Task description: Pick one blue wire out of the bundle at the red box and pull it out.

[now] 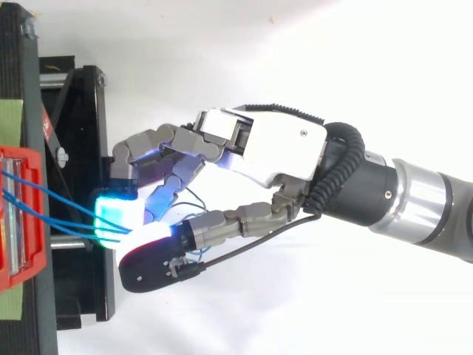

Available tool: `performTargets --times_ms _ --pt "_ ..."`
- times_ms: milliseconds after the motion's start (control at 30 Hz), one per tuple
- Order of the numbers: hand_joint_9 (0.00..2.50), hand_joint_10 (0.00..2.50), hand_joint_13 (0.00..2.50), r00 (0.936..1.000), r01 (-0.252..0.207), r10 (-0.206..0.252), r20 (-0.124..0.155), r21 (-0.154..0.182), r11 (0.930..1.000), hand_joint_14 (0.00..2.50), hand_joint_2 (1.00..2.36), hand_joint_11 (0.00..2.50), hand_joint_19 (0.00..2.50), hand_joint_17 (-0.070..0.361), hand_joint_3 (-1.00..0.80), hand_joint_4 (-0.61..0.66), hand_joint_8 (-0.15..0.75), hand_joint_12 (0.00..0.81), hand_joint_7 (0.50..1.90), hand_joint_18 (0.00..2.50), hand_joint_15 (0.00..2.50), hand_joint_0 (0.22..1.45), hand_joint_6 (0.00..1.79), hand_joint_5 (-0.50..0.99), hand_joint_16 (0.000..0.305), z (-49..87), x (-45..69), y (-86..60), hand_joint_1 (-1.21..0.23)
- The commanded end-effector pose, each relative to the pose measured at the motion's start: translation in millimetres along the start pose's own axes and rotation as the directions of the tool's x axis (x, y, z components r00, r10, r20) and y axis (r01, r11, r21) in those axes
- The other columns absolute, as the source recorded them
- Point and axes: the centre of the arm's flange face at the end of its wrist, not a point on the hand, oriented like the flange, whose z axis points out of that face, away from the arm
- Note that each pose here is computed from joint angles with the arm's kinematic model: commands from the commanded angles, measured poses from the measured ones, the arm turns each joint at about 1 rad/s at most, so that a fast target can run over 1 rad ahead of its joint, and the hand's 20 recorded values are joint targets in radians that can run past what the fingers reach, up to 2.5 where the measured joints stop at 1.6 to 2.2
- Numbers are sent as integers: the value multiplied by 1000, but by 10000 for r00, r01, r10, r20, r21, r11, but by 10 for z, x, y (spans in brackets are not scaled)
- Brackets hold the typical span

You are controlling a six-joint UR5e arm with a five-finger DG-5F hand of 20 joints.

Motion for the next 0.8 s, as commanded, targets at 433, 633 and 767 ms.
performTargets --times_ms 433,633,767 --pt "1256 20 628 10000 -12 12 0 0 10000 14 1018 544 565 92 -145 126 142 281 1489 300 361 900 578 -2 41 0 -1 7 -677" --pt "1122 25 615 10000 -12 12 0 0 10000 15 1015 757 518 94 -129 159 177 301 1024 326 389 899 850 -129 42 0 0 -3 -761" --pt "1096 24 611 10000 -4 4 2 -14 10000 15 1017 862 516 96 -137 204 185 307 967 323 401 896 875 -140 43 2 0 8 -793"
